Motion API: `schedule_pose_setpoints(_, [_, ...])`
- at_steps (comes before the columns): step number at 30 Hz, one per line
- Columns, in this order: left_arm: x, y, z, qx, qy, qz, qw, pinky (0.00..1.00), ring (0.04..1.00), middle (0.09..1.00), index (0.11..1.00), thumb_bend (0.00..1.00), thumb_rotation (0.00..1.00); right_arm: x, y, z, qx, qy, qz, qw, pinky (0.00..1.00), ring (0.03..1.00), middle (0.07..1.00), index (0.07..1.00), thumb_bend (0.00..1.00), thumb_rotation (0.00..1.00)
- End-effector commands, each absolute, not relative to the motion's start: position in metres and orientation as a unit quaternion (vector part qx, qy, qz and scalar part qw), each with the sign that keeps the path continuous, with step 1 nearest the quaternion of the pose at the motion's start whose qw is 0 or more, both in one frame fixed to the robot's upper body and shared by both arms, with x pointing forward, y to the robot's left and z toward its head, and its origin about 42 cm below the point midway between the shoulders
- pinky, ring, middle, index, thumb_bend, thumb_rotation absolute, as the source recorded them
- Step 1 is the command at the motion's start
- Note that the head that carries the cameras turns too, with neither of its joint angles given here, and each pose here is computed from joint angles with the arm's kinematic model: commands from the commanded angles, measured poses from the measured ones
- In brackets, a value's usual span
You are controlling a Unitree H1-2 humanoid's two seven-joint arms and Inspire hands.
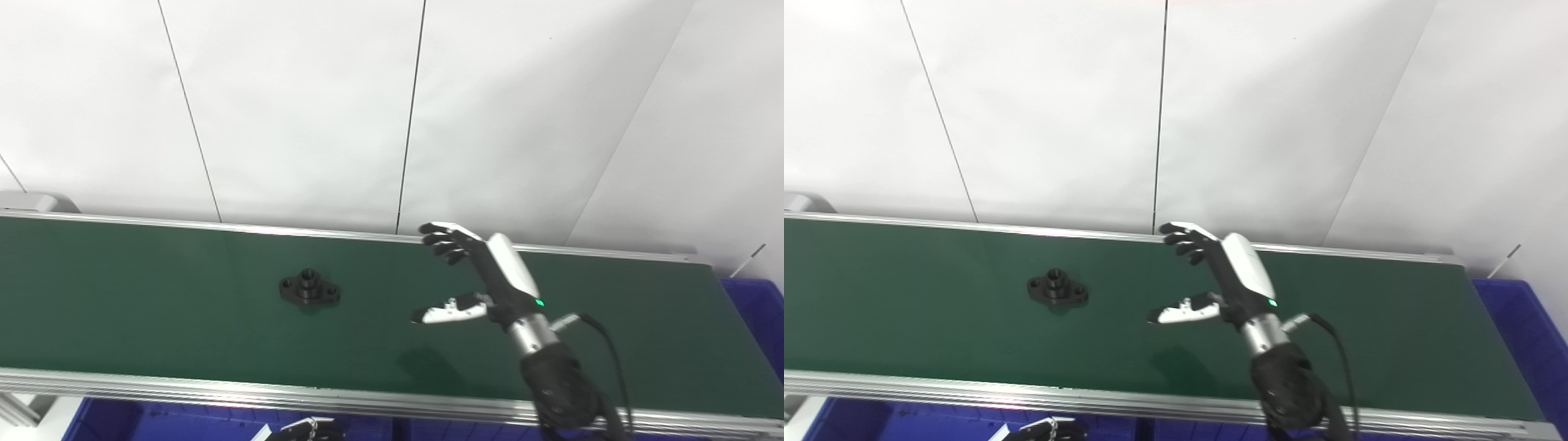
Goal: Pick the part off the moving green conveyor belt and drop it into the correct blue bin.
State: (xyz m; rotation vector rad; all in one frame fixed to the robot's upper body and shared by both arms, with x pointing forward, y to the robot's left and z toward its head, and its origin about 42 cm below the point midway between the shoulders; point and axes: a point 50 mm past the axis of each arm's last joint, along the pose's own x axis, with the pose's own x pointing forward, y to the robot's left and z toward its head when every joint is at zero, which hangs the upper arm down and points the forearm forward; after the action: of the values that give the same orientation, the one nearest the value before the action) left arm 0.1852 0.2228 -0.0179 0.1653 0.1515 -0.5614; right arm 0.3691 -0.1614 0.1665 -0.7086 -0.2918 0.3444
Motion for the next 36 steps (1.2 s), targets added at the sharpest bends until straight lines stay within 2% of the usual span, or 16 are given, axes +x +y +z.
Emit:
schedule_pose_setpoints(1, [0.191,0.224,-0.010,0.081,0.046,-0.276,0.957,0.65,0.721,0.762,0.745,0.90,0.20,0.383,-0.153,0.189,-0.348,-0.174,0.157,0.908,0.59,0.670,0.719,0.776,0.84,0.08])
schedule_pose_setpoints(11, [0.190,0.224,-0.010,0.072,0.046,-0.281,0.956,0.66,0.721,0.759,0.749,0.89,0.17,0.414,-0.125,0.193,-0.383,-0.135,0.182,0.895,0.63,0.690,0.725,0.788,0.85,0.12])
schedule_pose_setpoints(18, [0.191,0.220,-0.009,0.078,0.043,-0.288,0.953,0.66,0.720,0.751,0.743,0.90,0.19,0.428,-0.115,0.187,-0.390,-0.122,0.203,0.890,0.62,0.684,0.724,0.785,0.83,0.06])
schedule_pose_setpoints(22, [0.193,0.216,-0.008,0.090,0.040,-0.297,0.950,0.71,0.729,0.741,0.744,0.90,0.20,0.435,-0.110,0.184,-0.397,-0.114,0.209,0.887,0.61,0.680,0.728,0.784,0.84,0.05])
schedule_pose_setpoints(29, [0.196,0.209,-0.008,0.093,0.036,-0.305,0.947,0.67,0.717,0.744,0.742,0.90,0.18,0.445,-0.102,0.176,-0.404,-0.091,0.218,0.884,0.62,0.692,0.730,0.788,0.84,0.07])
schedule_pose_setpoints(36, [0.196,0.205,-0.006,0.092,0.031,-0.308,0.946,0.65,0.708,0.754,0.738,0.91,0.21,0.447,-0.097,0.172,-0.412,-0.079,0.229,0.878,0.63,0.692,0.731,0.786,0.84,0.06])
